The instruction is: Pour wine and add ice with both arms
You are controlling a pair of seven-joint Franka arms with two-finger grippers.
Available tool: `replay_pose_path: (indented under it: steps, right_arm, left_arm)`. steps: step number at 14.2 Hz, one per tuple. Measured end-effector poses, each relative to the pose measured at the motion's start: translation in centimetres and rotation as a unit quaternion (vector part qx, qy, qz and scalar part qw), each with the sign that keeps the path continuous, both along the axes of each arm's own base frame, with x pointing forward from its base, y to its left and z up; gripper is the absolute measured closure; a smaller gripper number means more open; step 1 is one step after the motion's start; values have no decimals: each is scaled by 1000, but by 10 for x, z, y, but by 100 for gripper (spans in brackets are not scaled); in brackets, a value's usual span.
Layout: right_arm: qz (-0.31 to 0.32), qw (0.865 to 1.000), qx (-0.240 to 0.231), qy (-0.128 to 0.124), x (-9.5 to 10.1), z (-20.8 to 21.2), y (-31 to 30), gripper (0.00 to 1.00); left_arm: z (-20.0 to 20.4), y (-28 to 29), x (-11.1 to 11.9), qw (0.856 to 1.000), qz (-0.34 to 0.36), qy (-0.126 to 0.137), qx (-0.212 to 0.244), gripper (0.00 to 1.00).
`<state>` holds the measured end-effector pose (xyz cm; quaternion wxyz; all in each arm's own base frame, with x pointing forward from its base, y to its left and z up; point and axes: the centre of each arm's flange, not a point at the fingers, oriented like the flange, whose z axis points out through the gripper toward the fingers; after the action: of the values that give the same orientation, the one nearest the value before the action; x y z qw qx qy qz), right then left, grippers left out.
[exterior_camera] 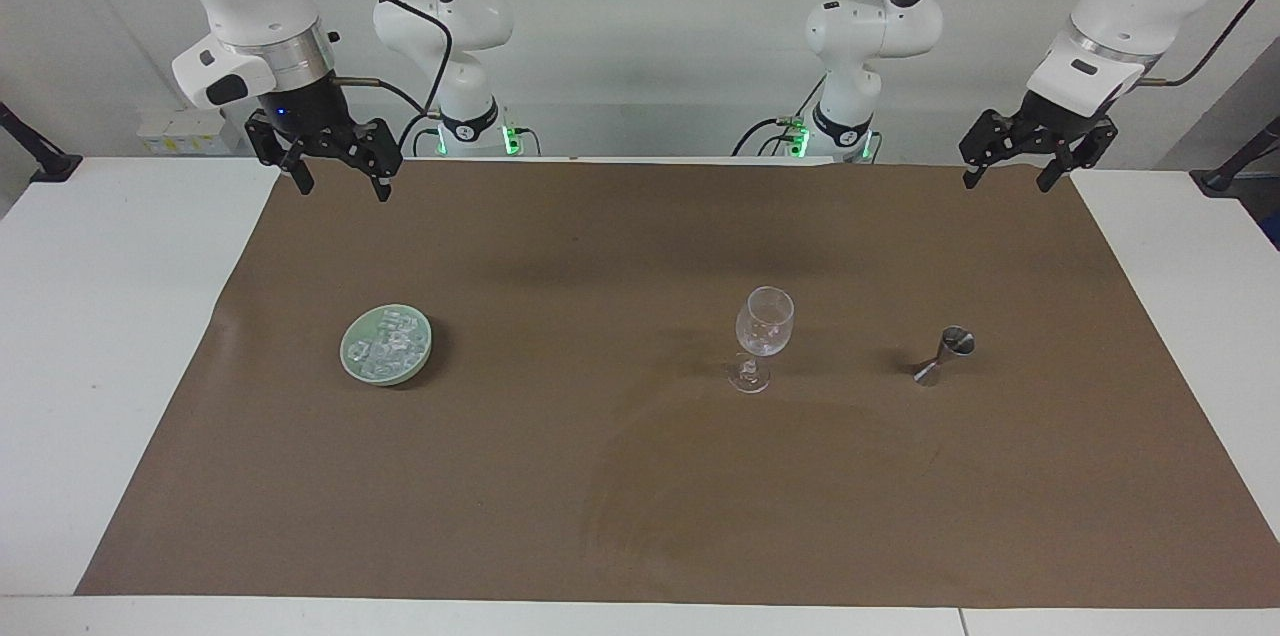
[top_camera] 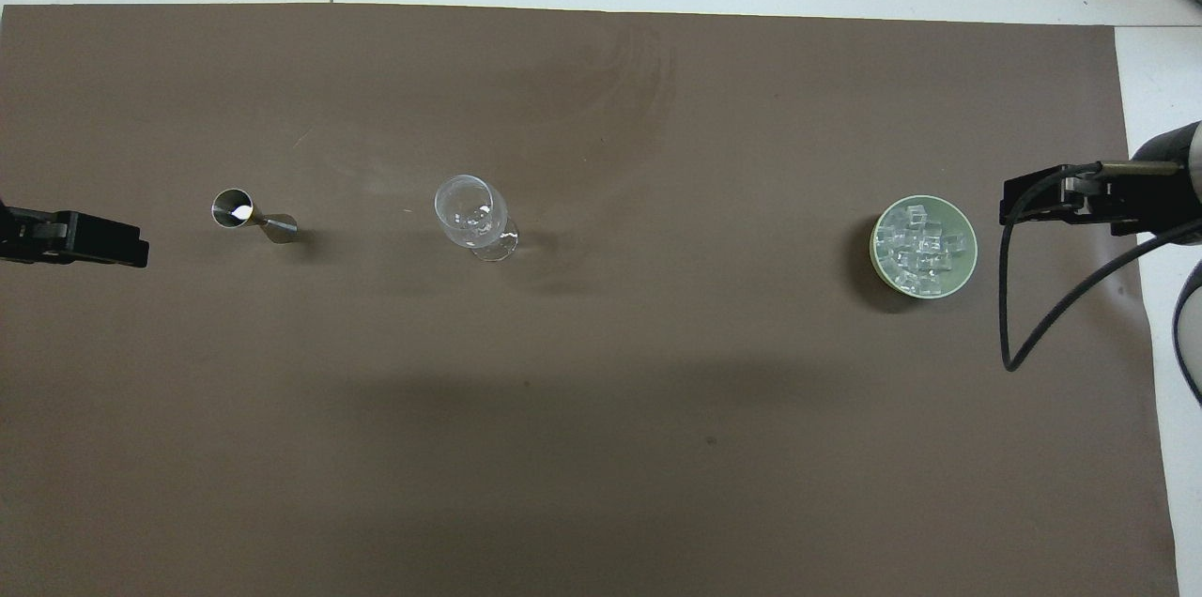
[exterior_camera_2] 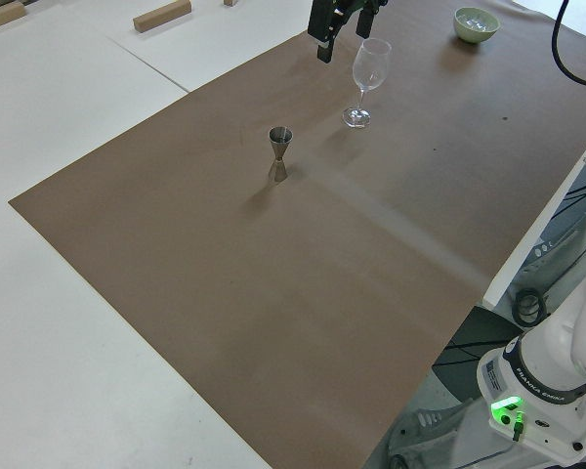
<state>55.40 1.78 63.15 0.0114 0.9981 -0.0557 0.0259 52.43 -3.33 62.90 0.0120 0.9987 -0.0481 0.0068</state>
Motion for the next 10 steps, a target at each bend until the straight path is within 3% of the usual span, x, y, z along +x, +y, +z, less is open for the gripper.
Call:
replay_pose_path:
  steps: [10]
  right_arm:
    - [0,1000,0,0,0,0,0,0]
  left_arm:
    - [3,-1,-1,1000,-1,-3,0,0]
